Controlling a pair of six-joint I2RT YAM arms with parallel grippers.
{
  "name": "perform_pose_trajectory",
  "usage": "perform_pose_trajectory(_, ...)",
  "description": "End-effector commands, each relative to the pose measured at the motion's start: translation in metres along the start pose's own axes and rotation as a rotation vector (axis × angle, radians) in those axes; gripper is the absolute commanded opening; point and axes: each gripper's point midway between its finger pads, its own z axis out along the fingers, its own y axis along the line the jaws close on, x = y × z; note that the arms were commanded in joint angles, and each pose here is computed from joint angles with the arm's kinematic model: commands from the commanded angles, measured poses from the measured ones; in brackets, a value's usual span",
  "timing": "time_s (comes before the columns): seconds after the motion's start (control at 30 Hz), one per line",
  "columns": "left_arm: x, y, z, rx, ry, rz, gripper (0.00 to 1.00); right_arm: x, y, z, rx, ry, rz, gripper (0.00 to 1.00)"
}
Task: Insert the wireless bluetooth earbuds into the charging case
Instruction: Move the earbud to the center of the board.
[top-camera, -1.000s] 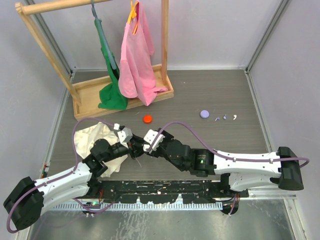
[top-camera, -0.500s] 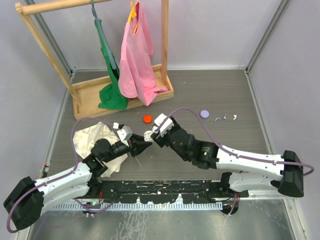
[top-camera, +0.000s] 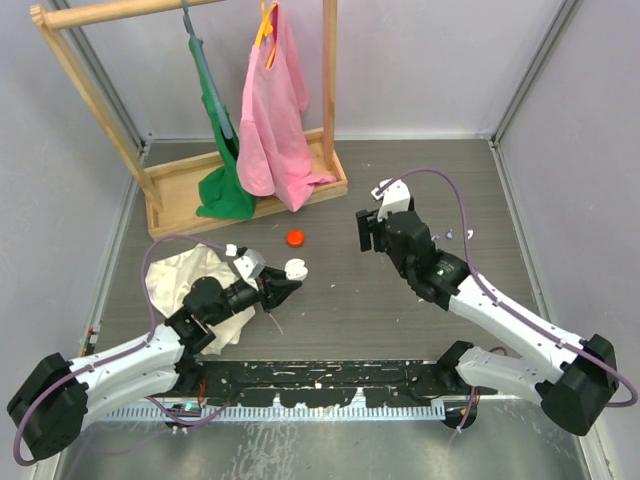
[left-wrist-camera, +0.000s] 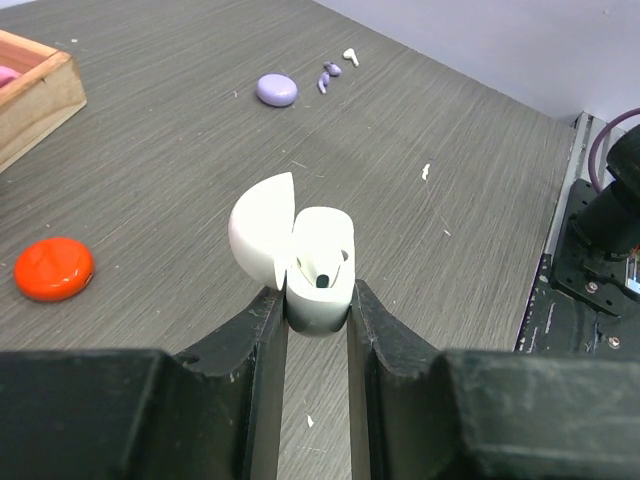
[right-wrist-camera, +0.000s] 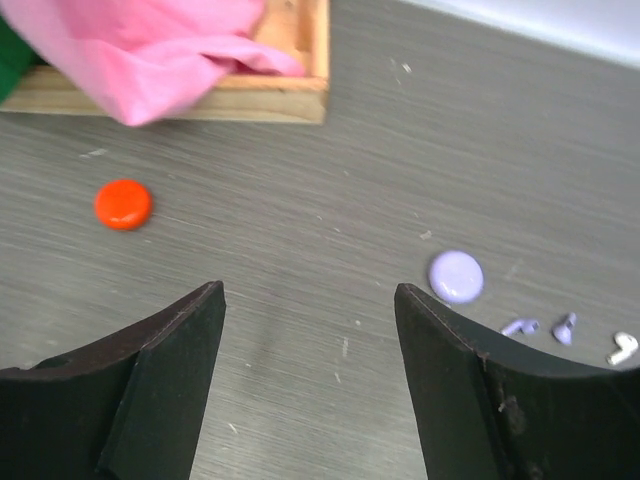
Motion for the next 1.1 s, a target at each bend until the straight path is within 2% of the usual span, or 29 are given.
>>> perform_pose_trajectory(0.0,-0.029,-0.001,0.004,0.003,-0.08,0.042,0.0,0.01,-0.033,0.01,0.102,0.077,0.086,0.75)
perform_pose_trajectory(0.37,-0.031,-0.006,0.003,0.024,-0.08,0.036,0.0,0.049,-0.131,0.039,0.305,0.243,0.196,0.78)
perform_pose_trajectory(0.5,-0.03,-0.005,0.004,0.022,-0.077,0.035,0.0,0.065,-0.163,0.05,0.332,0.305,0.29,0.78)
perform_pose_trajectory(0.77,-0.03,-0.005,0.004,0.023,-0.073,0.035,0.0,0.102,-0.24,0.06,0.502,0.399,0.444,0.78)
perform_pose_trajectory(1.07,-0.03,-0.007,0.004,0.029,-0.072,0.034,0.0,0.139,-0.301,0.072,0.617,0.474,0.554,0.67)
